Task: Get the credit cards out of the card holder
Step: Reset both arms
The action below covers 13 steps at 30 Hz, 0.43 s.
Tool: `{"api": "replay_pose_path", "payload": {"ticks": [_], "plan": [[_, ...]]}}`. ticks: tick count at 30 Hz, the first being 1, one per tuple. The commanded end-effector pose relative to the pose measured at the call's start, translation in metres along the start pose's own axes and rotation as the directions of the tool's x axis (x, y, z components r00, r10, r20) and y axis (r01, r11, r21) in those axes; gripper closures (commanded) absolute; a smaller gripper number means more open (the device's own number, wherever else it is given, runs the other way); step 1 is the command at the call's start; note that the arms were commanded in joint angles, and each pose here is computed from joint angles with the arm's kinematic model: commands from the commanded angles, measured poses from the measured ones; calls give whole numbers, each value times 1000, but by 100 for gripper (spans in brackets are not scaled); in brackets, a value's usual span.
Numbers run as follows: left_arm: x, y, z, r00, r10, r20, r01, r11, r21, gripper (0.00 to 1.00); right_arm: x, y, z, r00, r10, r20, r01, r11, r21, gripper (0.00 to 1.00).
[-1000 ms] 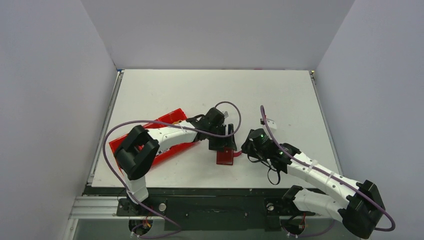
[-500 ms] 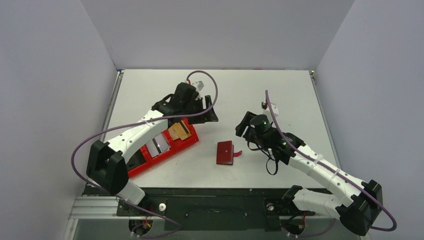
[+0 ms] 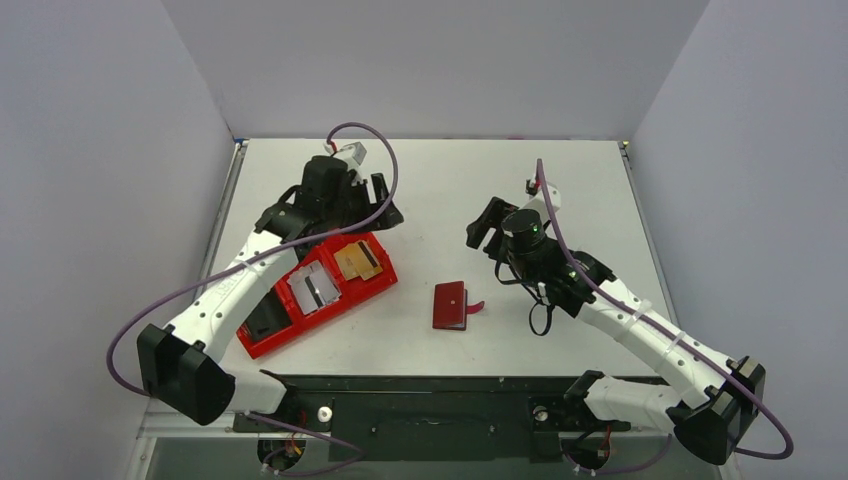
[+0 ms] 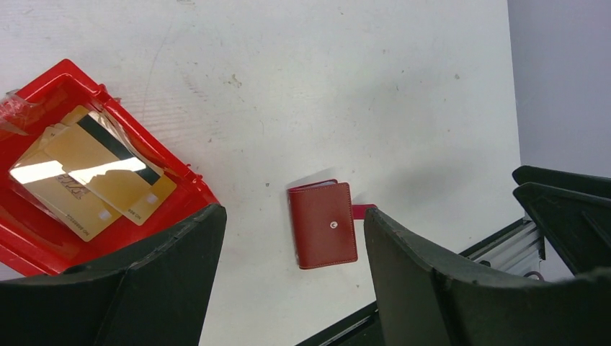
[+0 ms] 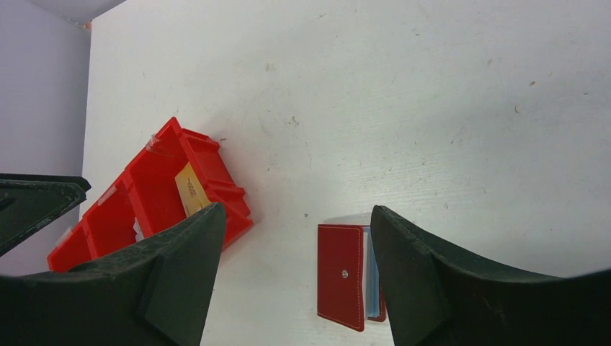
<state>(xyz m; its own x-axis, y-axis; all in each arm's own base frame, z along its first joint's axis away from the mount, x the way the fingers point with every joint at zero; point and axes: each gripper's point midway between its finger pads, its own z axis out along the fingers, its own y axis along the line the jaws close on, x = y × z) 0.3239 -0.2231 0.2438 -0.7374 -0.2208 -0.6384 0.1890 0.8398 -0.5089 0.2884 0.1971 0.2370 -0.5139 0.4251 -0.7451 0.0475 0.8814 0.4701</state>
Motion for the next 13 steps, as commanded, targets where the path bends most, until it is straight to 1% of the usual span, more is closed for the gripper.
{"api": "replay_pose_path", "payload": {"ticks": [1,13], "plan": [[-7,9,-8,999,30,37,-29,999,-19,32,-23,4,-2,997,8,77,-8,1000,-2,30],[-13,12,-12,998,34,59,-32,999,-31,32,-24,0,-2,997,12,76,-12,1000,2,28]]}}
